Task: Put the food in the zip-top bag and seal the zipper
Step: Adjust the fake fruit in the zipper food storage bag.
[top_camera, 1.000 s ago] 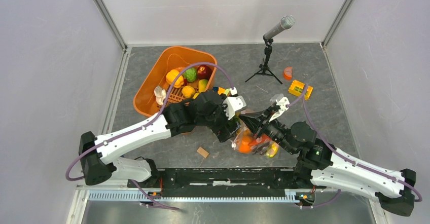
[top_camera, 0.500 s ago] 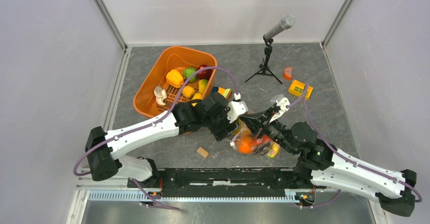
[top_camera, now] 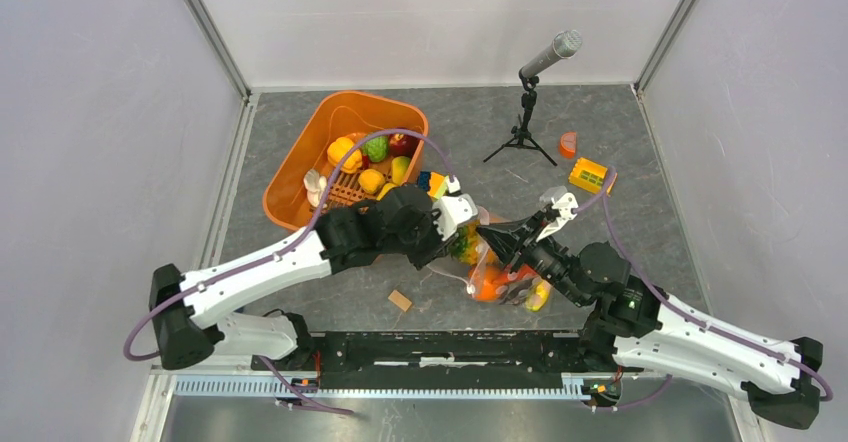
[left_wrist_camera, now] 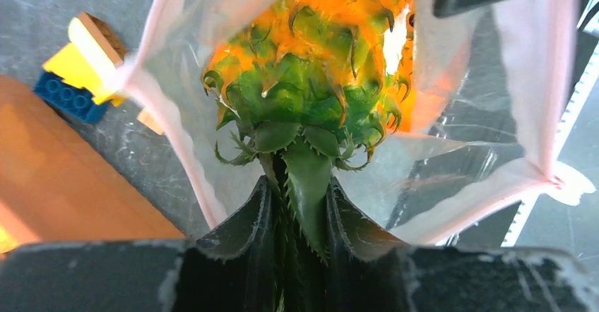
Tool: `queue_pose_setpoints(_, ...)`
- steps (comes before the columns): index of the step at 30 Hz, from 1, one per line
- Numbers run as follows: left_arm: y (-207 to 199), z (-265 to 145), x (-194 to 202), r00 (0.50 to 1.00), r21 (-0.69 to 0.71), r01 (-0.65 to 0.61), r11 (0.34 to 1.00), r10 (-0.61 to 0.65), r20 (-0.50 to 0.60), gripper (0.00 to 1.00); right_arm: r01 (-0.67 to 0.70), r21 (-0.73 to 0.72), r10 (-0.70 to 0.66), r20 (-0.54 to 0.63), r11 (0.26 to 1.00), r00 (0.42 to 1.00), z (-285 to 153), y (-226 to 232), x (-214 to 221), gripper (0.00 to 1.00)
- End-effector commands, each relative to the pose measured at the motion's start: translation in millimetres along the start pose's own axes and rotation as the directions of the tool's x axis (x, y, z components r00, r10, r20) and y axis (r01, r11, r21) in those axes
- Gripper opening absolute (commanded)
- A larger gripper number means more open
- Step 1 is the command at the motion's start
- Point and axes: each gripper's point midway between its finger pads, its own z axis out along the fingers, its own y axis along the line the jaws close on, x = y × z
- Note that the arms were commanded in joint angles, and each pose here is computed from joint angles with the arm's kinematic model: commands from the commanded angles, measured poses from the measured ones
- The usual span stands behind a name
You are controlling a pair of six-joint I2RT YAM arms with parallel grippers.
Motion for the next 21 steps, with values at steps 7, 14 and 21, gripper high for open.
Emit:
queue_pose_setpoints(7,27.4,-40.4,-57.9,0.883,-0.128,0.396,0.910,-0.338,0.327,0.02,-0.038,-0.001,0.038,0.063,0.999,0.997,3.0,3.4,-15.2,0.00)
queue_pose_setpoints(14,23.6,-22.1,-85.1,0.684,0.008,0.651,0.759,-0.592,0.427,0.02,-0.079,-0.113,0.091,0.104,0.990,0.990,9.1,25.3,-21.8,0.00)
queue_pose_setpoints(21,22.0,-10.0,-101.2,0.498,0.134,0.778,0.614,-0.733,0.464,0.02,-0.117,-0.137,0.135,0.126,0.984,0.983,12.6,30.1,-24.2,0.00)
